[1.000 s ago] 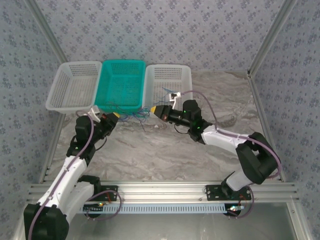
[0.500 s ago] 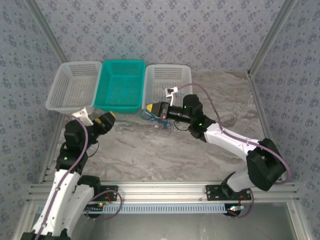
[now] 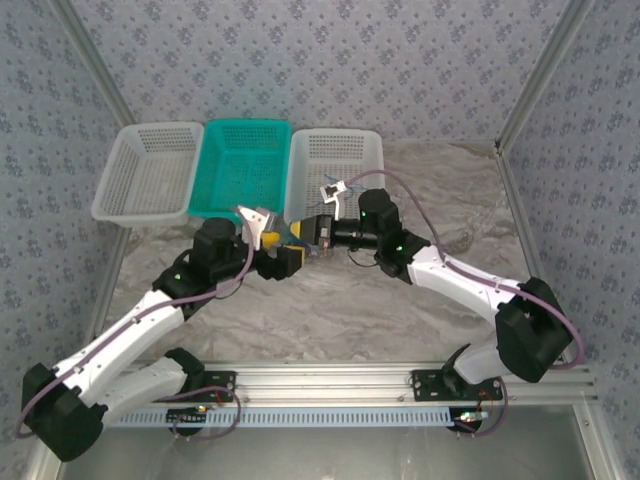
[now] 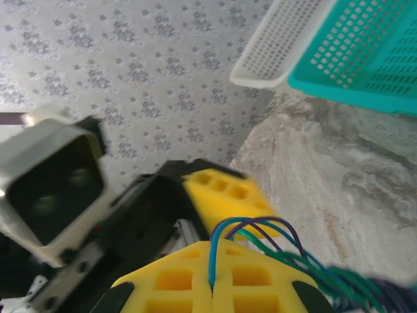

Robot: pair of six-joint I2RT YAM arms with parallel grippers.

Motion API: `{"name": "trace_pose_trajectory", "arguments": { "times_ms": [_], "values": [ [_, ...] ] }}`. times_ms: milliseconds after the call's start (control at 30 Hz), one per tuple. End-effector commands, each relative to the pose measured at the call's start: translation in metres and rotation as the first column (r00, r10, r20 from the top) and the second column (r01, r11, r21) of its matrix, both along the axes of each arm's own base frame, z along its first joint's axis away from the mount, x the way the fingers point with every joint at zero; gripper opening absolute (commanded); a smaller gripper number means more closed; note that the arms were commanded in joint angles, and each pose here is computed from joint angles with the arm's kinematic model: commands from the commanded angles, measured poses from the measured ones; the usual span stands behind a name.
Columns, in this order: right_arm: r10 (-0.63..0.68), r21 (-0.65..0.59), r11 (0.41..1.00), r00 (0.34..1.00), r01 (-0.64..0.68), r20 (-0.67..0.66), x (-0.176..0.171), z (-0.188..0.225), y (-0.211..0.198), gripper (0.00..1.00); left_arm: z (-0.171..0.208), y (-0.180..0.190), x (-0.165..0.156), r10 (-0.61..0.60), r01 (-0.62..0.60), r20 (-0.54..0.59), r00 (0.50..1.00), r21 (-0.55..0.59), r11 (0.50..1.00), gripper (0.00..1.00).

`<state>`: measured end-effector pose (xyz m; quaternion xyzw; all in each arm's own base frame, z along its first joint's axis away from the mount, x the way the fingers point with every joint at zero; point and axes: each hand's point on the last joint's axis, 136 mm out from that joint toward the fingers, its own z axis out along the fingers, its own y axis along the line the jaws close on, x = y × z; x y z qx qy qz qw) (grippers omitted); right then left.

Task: Untangle the cables

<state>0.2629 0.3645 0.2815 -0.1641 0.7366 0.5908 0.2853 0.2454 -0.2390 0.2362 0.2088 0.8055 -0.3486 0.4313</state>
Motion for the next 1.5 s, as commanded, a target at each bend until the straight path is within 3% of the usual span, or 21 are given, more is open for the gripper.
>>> {"name": "trace_pose_trajectory", "arguments": {
  "times_ms": [0,100,167,267,433,600,800,1100,1467],
  "values": [
    [0.088,0.088,0.992,0.993,-0.095,0.074,-0.013,0.036,0.012,0.00,0.010,0.002,0.019,0.065,-0.065,0.106,0.992,-0.010,0.998,0.89],
    [0.103,0.102,0.989,0.991,-0.111,0.081,-0.018,0.043,0.016,0.00,0.011,-0.002,0.024,0.072,-0.068,0.109,0.991,-0.039,0.997,0.62],
    [0.081,0.100,0.991,0.994,-0.088,0.074,-0.014,0.042,0.013,0.00,0.012,-0.005,0.025,0.073,-0.067,0.106,0.992,-0.062,0.996,0.30],
    [0.022,0.089,0.996,0.999,-0.026,0.043,-0.002,0.036,0.005,0.00,0.008,-0.005,0.026,0.078,-0.072,0.092,0.993,-0.059,0.996,0.11],
    [-0.100,0.151,0.983,0.995,0.101,-0.012,0.022,0.037,-0.026,0.00,-0.014,0.003,0.023,0.100,-0.100,0.046,0.994,-0.011,0.995,0.10],
    [-0.244,0.158,0.957,0.970,0.242,-0.008,0.042,0.041,-0.060,0.00,-0.055,0.028,0.033,0.264,-0.254,-0.069,0.962,0.122,0.959,0.10],
    [-0.366,0.256,0.902,0.930,0.348,0.027,0.060,0.074,-0.092,0.00,-0.073,0.013,0.032,0.224,-0.212,-0.151,0.963,0.095,0.973,0.10],
    [-0.568,0.275,0.799,0.821,0.534,0.054,0.071,0.091,-0.148,0.00,-0.079,0.012,0.029,0.217,-0.198,-0.164,0.962,0.125,0.972,0.16],
    [-0.771,0.207,0.626,0.637,0.752,0.020,0.073,0.083,-0.246,0.00,-0.083,0.023,0.030,0.258,-0.232,-0.153,0.954,0.170,0.958,0.16]
  ]
}}
